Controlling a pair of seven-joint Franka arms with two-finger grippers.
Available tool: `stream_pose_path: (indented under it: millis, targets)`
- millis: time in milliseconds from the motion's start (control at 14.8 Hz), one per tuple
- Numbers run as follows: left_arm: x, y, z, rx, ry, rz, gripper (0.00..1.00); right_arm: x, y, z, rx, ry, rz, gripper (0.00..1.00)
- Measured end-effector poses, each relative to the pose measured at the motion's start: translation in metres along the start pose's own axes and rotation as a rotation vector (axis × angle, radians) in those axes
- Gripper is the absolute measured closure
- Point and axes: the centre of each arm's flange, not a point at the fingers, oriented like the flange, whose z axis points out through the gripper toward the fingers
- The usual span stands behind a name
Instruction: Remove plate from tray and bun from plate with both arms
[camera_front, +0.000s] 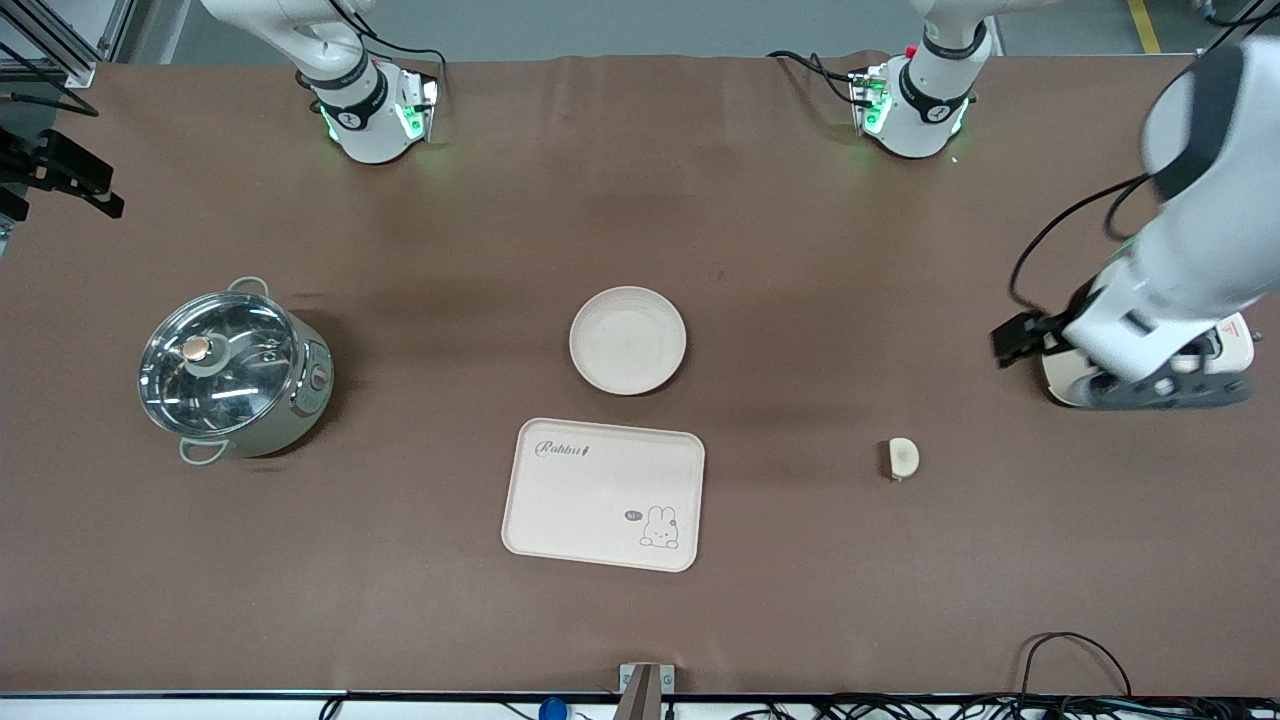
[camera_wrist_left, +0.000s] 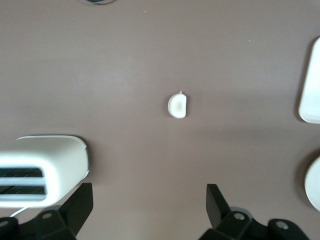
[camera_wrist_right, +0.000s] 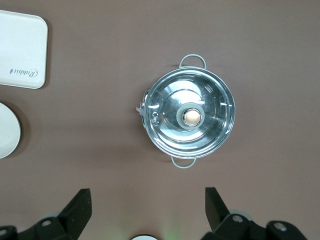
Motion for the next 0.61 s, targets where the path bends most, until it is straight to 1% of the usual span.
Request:
stream_pose_path:
  millis: [136, 271, 407, 610]
  targets:
    - [-0.026, -0.030, -0.042, -0.015, 0.011, 0.004, 0.00, 0.000, 0.000, 0.000, 0.000, 0.000, 0.000, 0.00]
    - [-0.049, -0.048, -0.067, -0.018, 0.029, 0.000, 0.00, 0.000, 0.000, 0.000, 0.000, -0.001, -0.001, 0.00]
    - [-0.066, -0.051, -0.069, -0.020, 0.036, 0.002, 0.00, 0.000, -0.001, 0.001, 0.000, -0.002, -0.001, 0.00]
    - [-0.081, -0.046, -0.054, -0.026, 0.068, 0.013, 0.00, 0.000, -0.001, 0.002, 0.001, -0.007, -0.002, 0.00]
